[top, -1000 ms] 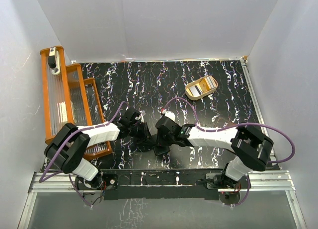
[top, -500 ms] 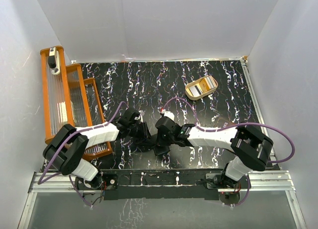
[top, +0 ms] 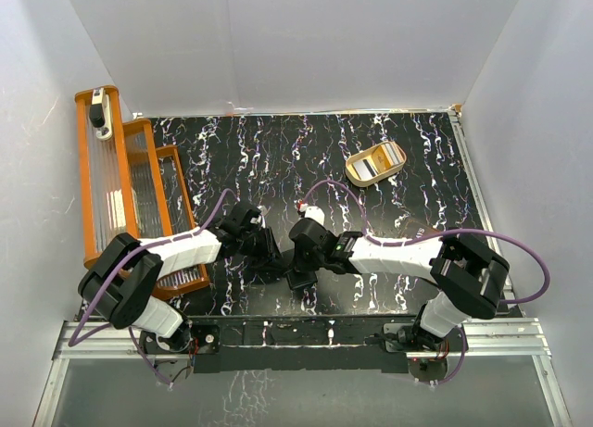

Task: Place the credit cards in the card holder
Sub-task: Close the card holder at the center of the board.

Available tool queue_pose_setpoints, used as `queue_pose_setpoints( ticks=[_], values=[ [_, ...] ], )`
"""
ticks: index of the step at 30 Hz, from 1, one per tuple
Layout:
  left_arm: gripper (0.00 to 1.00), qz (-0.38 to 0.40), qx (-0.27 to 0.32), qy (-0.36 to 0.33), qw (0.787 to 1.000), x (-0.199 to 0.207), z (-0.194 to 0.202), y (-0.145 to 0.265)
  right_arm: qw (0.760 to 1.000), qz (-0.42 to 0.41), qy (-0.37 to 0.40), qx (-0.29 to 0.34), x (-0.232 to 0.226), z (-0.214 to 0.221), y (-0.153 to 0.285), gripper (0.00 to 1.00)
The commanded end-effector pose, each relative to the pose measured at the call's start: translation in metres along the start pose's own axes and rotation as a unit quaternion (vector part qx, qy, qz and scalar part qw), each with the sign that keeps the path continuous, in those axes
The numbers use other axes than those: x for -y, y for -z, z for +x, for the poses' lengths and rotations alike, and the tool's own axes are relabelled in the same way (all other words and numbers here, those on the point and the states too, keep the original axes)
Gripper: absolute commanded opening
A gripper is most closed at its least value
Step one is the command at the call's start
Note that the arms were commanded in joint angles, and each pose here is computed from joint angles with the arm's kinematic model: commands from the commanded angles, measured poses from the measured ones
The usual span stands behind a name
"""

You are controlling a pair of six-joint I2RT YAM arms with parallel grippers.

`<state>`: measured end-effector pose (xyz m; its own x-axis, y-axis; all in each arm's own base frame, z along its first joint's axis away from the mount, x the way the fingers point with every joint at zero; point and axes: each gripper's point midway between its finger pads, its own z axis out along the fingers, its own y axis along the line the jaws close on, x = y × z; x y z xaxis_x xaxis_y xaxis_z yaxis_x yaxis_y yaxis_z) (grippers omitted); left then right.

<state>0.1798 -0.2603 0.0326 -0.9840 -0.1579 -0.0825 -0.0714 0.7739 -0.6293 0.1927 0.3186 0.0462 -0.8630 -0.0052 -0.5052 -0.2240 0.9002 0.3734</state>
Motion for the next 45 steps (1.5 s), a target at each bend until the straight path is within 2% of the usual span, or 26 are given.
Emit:
queue_pose_setpoints(
  ticks=[1,8,17,21,25,32,45],
  values=[
    [0.17,0.001,0.003,-0.007,1.0,0.008,-0.005,0.002,0.999,0.002,0.015,0.037,-0.006,-0.024,0.009,0.0],
    [0.14,-0.025,-0.001,-0.012,1.0,0.0,-0.009,-0.005,0.999,-0.007,0.014,0.043,-0.009,-0.027,0.013,0.0],
    [0.1,-0.025,0.024,-0.018,0.999,0.014,-0.024,0.004,0.999,-0.006,0.01,0.041,-0.007,-0.024,0.012,0.0],
    [0.08,-0.019,0.034,-0.021,0.999,0.021,-0.03,0.006,0.999,-0.005,0.006,0.039,-0.005,-0.023,0.012,0.0],
    [0.02,0.011,0.038,-0.033,0.999,0.033,-0.034,0.003,0.999,-0.008,-0.002,0.041,-0.005,-0.022,0.012,0.0],
    [0.02,-0.014,0.011,-0.022,1.0,0.011,-0.024,-0.014,0.999,-0.009,-0.011,0.046,-0.007,-0.026,0.018,0.0],
    [0.02,-0.038,0.005,-0.021,0.999,-0.006,-0.018,-0.019,0.999,0.005,-0.032,0.02,0.007,-0.013,0.011,0.0]
  ],
)
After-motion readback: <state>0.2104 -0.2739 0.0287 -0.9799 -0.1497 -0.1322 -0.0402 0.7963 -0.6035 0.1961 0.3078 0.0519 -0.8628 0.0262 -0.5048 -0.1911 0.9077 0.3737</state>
